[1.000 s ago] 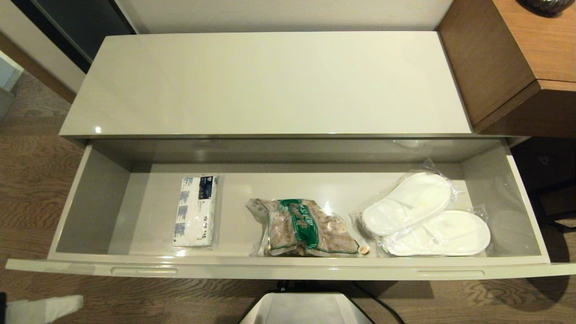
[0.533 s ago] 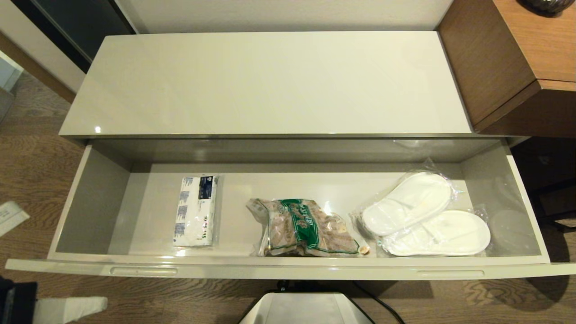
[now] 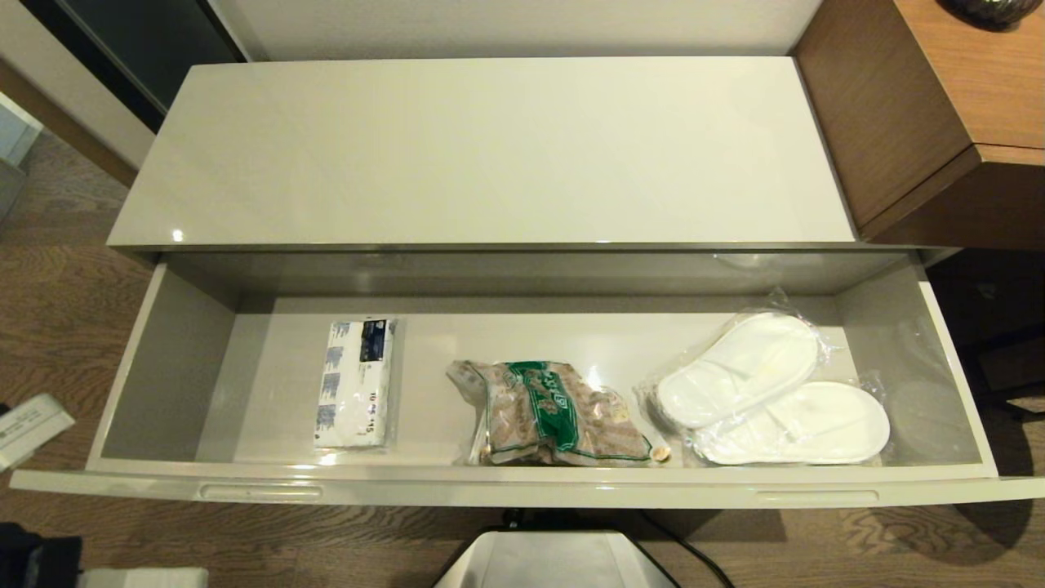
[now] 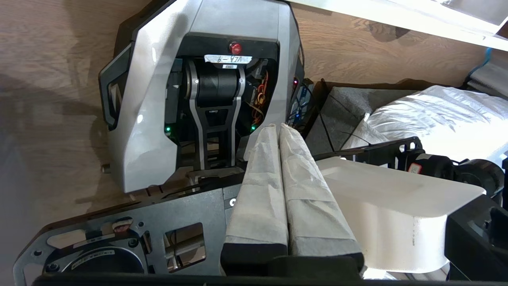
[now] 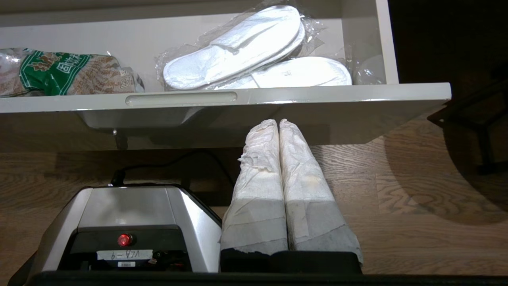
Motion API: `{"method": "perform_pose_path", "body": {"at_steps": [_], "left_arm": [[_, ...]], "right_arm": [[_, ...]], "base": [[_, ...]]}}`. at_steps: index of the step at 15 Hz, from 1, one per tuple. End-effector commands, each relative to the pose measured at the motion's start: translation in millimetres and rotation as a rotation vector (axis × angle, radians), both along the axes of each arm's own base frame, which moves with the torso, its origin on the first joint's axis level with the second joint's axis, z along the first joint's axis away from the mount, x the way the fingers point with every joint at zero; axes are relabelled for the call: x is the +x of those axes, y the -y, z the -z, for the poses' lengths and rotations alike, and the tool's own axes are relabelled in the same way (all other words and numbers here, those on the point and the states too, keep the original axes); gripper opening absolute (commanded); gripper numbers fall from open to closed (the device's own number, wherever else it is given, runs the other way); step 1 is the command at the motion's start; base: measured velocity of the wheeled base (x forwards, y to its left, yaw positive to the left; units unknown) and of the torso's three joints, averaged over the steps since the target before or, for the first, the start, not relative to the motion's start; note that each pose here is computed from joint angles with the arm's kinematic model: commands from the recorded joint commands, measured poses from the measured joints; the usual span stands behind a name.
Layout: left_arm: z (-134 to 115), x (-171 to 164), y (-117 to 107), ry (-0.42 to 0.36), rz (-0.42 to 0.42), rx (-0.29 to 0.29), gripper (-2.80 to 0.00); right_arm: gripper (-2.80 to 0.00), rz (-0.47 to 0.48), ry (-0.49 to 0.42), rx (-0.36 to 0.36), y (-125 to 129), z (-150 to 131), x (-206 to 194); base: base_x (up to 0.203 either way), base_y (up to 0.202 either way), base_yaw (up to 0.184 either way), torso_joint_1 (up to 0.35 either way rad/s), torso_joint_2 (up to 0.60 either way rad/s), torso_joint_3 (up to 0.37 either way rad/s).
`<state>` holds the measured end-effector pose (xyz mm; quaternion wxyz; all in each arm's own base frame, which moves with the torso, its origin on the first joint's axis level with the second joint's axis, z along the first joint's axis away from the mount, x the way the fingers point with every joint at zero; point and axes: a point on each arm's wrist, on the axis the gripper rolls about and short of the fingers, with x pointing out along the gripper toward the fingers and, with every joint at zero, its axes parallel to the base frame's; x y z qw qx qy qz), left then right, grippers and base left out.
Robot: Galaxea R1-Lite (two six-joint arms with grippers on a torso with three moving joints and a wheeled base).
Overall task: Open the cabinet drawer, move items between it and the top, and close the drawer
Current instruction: Take out the tissue from the drawer
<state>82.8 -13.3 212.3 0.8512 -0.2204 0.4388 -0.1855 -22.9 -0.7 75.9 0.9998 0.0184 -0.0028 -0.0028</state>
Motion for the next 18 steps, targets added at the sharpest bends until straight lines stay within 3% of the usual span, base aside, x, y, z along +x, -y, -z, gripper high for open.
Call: {"method": "perform_pose_path", "body": {"at_steps": [1, 9, 13, 14, 15, 17, 18], "left_arm": [[0, 0, 0, -0.006, 0.007, -0.010, -2.80], [2, 13, 1, 0.007, 0.023, -0.028, -2.80], [2, 37, 0, 0.045, -0.017, 0.026, -2.80], [2, 47, 0, 0.058, -0.033, 0.047, -2.80], [2, 64, -1, 0.106, -0.063, 0.103, -2.80], [8, 88, -6, 0.178, -0.096, 0.285, -2.80], [15, 97, -10, 0.181, -0.104, 0.339, -2.80]], "right_arm": [[-2.80, -0.001, 0.016, 0.000, 0, 1, -1], [-2.80, -0.001, 0.016, 0.000, 0, 1, -1], [-2.80, -0.001, 0.016, 0.000, 0, 1, -1], [-2.80, 0.000, 0.016, 0.000, 0, 1, -1], [-2.80, 0.000, 0.016, 0.000, 0, 1, -1], [-2.80, 0.000, 0.016, 0.000, 0, 1, -1], [-2.80, 0.000, 0.016, 0.000, 0, 1, -1]], "base": [[0.000, 0.000, 0.000, 0.000, 0.00, 0.000], [0.000, 0.000, 0.000, 0.000, 0.00, 0.000], [0.000, 0.000, 0.000, 0.000, 0.00, 0.000], [0.000, 0.000, 0.000, 0.000, 0.00, 0.000], [0.000, 0.000, 0.000, 0.000, 0.00, 0.000], [0.000, 0.000, 0.000, 0.000, 0.00, 0.000], [0.000, 0.000, 0.000, 0.000, 0.00, 0.000]]}}
